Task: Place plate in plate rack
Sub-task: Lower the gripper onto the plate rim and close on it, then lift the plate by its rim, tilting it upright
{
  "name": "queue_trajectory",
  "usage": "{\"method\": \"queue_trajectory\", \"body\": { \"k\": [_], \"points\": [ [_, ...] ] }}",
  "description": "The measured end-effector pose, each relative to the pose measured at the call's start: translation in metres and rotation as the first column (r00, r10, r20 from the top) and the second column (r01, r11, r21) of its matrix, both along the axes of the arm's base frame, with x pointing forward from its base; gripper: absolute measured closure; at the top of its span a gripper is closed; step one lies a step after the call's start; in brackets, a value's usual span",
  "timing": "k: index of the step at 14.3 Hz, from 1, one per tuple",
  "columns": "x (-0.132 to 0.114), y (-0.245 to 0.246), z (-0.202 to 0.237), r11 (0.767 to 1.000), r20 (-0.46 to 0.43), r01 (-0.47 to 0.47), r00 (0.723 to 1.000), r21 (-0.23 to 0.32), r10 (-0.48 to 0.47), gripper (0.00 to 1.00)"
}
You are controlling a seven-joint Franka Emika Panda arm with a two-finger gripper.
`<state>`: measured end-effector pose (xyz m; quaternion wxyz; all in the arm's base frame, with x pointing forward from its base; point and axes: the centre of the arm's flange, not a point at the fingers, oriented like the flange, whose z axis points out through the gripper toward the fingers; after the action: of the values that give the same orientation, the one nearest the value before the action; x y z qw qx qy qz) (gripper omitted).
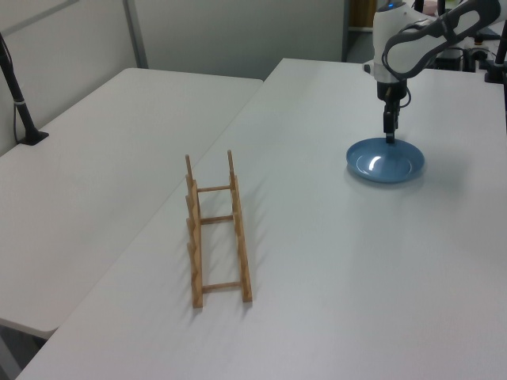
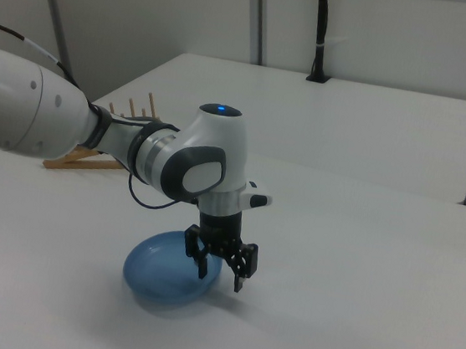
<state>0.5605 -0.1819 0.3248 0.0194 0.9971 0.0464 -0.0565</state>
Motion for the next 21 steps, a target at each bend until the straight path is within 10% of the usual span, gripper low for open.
{"method": "queue_trajectory", "body": {
  "k": [4,9,21],
  "points": [
    [0.001,0.004,-0.006,0.999,-0.006,0.051,0.999,0.002,-0.051,0.32],
    [0.012,0.032,-0.004,0.991,0.011,0.132,0.991,0.0,-0.132,0.86],
    [0.079,0.093,0.143,0.975,0.315,0.218,0.922,0.051,-0.223,0.95]
  ]
}}
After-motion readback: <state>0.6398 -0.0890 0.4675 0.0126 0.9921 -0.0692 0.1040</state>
